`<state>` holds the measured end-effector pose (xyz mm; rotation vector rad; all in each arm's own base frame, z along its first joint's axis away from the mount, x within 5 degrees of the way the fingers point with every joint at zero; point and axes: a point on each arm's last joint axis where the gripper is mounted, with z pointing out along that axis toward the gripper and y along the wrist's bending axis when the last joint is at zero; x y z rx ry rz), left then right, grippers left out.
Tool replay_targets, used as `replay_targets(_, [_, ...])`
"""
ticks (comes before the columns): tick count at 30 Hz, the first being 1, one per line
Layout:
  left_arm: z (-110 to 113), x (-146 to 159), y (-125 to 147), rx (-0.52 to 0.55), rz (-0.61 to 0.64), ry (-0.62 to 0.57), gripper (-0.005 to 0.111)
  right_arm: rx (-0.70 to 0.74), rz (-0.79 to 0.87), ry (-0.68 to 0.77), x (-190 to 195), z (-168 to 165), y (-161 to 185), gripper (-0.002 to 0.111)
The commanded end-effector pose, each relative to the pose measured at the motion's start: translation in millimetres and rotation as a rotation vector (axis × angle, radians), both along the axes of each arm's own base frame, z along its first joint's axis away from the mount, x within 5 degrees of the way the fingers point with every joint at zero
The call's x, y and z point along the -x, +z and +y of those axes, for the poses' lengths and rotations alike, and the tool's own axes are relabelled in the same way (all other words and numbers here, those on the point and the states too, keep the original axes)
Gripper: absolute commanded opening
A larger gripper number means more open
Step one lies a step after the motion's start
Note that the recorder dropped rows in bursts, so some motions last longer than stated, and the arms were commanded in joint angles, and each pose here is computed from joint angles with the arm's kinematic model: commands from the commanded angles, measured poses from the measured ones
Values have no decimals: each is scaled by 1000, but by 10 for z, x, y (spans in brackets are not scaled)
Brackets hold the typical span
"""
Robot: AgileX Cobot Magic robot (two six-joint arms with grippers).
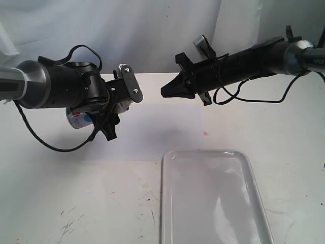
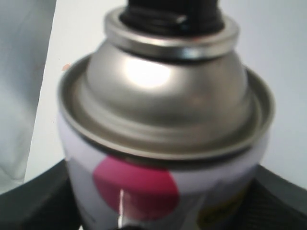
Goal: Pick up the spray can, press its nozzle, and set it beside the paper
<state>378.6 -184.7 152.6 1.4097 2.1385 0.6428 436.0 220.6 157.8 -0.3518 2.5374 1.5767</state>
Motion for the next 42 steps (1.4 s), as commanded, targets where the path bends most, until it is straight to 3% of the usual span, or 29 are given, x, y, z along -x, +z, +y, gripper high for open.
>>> replay_targets(1, [-37,-17,116,12,-39,-24,0,-43,-45,2,-37,-2,68,0])
replay_targets(15, [-166,21,119,42,-47,-83,0,-53,-35,29,-17,84,-55,0])
replay_targets(42, [-202,33,-2,73,1,-85,0,-56,-63,83,88,281,-55,0])
